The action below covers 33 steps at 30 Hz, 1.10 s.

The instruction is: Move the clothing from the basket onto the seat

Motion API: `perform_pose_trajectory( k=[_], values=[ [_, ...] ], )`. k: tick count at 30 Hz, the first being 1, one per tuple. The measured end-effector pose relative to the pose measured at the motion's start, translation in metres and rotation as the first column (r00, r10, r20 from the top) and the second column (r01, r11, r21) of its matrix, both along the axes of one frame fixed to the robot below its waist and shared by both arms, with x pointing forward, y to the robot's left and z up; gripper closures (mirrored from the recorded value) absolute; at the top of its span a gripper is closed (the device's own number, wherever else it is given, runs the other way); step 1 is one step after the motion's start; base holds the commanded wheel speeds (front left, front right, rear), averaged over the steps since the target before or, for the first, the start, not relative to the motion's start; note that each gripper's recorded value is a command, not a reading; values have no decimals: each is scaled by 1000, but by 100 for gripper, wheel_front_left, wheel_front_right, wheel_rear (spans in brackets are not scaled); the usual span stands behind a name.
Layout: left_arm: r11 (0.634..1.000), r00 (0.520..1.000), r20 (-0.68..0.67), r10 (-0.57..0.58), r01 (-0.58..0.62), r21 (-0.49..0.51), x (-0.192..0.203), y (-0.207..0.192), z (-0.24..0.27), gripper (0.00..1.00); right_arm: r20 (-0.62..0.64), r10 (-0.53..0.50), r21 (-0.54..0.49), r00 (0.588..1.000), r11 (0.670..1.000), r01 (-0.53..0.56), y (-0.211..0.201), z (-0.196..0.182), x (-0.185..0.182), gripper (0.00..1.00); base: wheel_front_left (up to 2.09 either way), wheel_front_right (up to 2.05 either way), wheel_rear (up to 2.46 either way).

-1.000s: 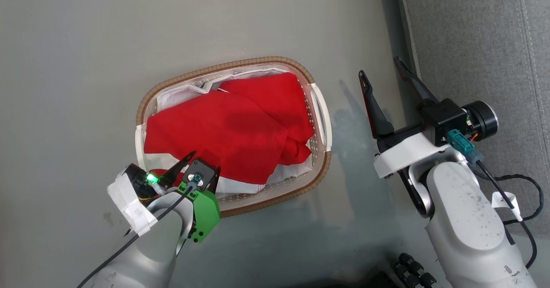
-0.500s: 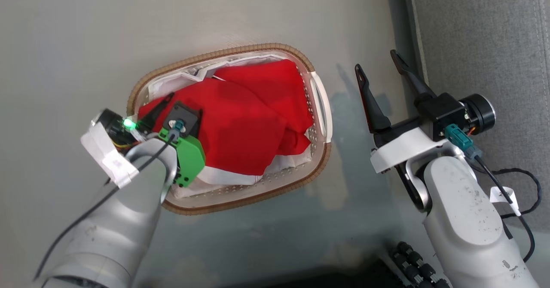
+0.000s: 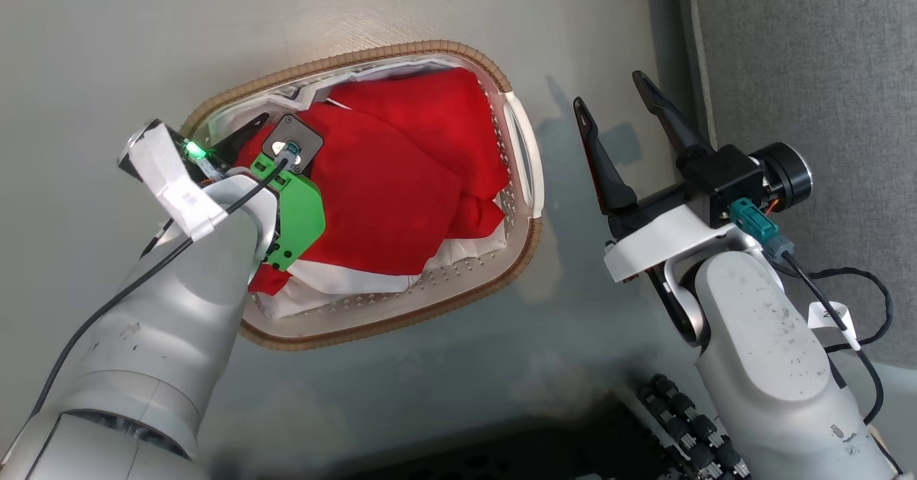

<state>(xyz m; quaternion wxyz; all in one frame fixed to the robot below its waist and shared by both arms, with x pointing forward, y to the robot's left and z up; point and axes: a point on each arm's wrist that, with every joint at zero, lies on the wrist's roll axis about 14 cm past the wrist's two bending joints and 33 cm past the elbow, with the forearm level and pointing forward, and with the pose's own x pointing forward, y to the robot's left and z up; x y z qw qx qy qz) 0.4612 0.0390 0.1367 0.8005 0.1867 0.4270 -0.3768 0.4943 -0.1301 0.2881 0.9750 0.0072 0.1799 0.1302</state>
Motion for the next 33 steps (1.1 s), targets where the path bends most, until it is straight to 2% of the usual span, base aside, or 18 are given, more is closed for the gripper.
perform_pose_trajectory(
  k=[8, 17, 27, 33],
  values=[
    [998, 996, -72, -58, 61, 31, -15, -12, -14, 0, -25, -2, 9, 1000, 1000, 2, -1, -7, -6, 0, 0, 0, 0],
    [996, 983, -171, -61, 71, 52, -32, -19, -29, 0, -53, -11, 10, 999, 1000, 11, -5, -15, -11, 0, 0, 0, 0],
    [997, 968, -241, -73, 76, 3, -52, -35, -30, 0, -69, -13, 15, 998, 1000, 14, -4, -22, -13, 0, 0, 0, 0],
    [994, 953, -287, -95, 108, 31, -60, -25, -34, 0, -77, -5, 22, 997, 1000, 6, -1, -24, -15, 0, 0, 0, 0]
  ],
)
